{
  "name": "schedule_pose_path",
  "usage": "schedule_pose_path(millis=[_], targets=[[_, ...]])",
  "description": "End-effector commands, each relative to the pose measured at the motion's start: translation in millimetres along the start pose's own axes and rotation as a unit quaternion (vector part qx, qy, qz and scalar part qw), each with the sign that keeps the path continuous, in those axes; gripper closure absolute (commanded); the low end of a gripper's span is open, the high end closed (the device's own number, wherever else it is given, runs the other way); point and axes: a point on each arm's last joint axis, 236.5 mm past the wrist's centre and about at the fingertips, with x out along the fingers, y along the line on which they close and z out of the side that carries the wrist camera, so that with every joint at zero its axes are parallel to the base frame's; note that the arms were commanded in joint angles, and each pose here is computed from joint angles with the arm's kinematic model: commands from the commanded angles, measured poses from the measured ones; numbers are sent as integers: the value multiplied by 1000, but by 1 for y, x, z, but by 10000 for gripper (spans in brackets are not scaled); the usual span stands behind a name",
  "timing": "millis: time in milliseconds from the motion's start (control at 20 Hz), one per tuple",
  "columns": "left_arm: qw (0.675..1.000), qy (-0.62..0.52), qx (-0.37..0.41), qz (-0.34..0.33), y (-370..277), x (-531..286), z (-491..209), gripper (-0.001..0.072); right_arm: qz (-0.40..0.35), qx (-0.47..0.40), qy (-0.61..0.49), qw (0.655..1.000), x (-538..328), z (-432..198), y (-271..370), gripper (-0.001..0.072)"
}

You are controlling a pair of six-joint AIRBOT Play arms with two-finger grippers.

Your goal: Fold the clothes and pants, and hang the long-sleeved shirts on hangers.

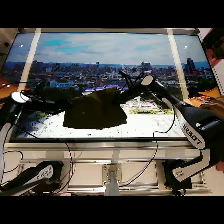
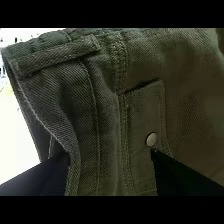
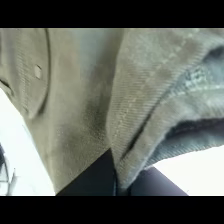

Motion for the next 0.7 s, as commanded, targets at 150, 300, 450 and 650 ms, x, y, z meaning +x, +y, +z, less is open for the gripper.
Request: schedule_pose_path(millis=[150, 300, 450, 650], targets=[[1000, -19, -5, -23, -14, -6, 13, 148, -143, -46, -128, 980, -134, 83, -18, 697], [998, -39, -5, -49, -30, -14, 20, 148, -233, -17, -223, 947, -249, 103, -43, 697], [997, -53, 39, -50, -36, -21, 22, 149, -338, 3, -314, 887, -379, 95, -65, 697], [996, -58, 44, -49, -38, -25, 23, 149, -481, 86, -394, 778, -534, 31, -94, 697]])
